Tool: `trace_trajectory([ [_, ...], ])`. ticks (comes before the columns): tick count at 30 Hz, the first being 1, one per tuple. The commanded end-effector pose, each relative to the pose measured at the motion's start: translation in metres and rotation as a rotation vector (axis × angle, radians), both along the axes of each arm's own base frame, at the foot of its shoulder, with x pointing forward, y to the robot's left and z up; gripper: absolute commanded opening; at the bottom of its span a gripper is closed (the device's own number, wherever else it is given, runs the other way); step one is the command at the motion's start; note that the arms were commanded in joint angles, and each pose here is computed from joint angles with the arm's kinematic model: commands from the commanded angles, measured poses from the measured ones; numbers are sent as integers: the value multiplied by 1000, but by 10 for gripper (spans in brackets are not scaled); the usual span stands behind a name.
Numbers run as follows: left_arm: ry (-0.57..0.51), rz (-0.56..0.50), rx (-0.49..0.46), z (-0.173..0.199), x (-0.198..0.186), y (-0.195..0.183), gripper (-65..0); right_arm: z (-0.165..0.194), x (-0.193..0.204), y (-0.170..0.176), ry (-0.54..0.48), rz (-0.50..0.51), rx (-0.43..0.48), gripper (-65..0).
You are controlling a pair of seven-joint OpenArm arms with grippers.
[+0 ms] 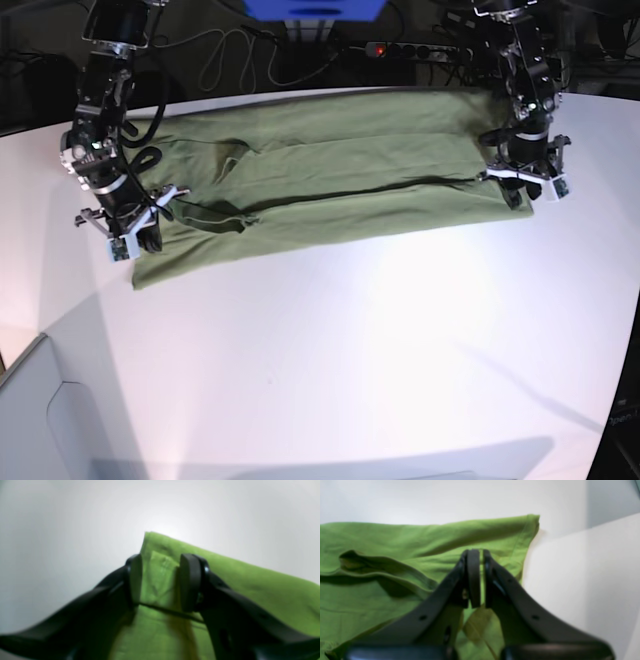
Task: Fold the T-shirt properly
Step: 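Pull the right gripper's held corner outward to straighten the fold, then drag the left gripper's held end of the shirt outward to stretch it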
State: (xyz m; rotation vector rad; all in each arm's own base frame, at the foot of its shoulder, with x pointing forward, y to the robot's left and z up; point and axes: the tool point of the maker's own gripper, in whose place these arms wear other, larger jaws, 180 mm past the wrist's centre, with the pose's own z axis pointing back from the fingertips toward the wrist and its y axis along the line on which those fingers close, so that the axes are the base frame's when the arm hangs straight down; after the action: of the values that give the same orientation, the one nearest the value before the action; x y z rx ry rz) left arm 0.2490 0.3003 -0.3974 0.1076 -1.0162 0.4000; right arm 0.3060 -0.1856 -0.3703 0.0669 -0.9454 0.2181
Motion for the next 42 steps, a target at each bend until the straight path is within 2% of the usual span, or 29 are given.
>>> trace_trajectory([
  [1,-50,-2,20,13,8,5,-406,13,7,-2,-50,8,3,-649],
  [15,-54,-5,14,14,10,3,-418,13,7,-2,-48,7,2,-649],
  [19,-46,-7,8,10,9,2,-493,12,7,-2,-46,5,2,-649],
  [25,-26,2,2,3,4,4,-567,12,7,-3,-46,4,2,-649],
  [28,-36,2,8,7,4,5,-647,12,7,-3,-46,4,2,-649],
  [37,-49,-2,16,14,2,3,-650,12,7,-3,-46,4,3,-649],
  [42,-93,-15,24,33,0,-7,-650,12,7,-2,-46,3,5,-649],
])
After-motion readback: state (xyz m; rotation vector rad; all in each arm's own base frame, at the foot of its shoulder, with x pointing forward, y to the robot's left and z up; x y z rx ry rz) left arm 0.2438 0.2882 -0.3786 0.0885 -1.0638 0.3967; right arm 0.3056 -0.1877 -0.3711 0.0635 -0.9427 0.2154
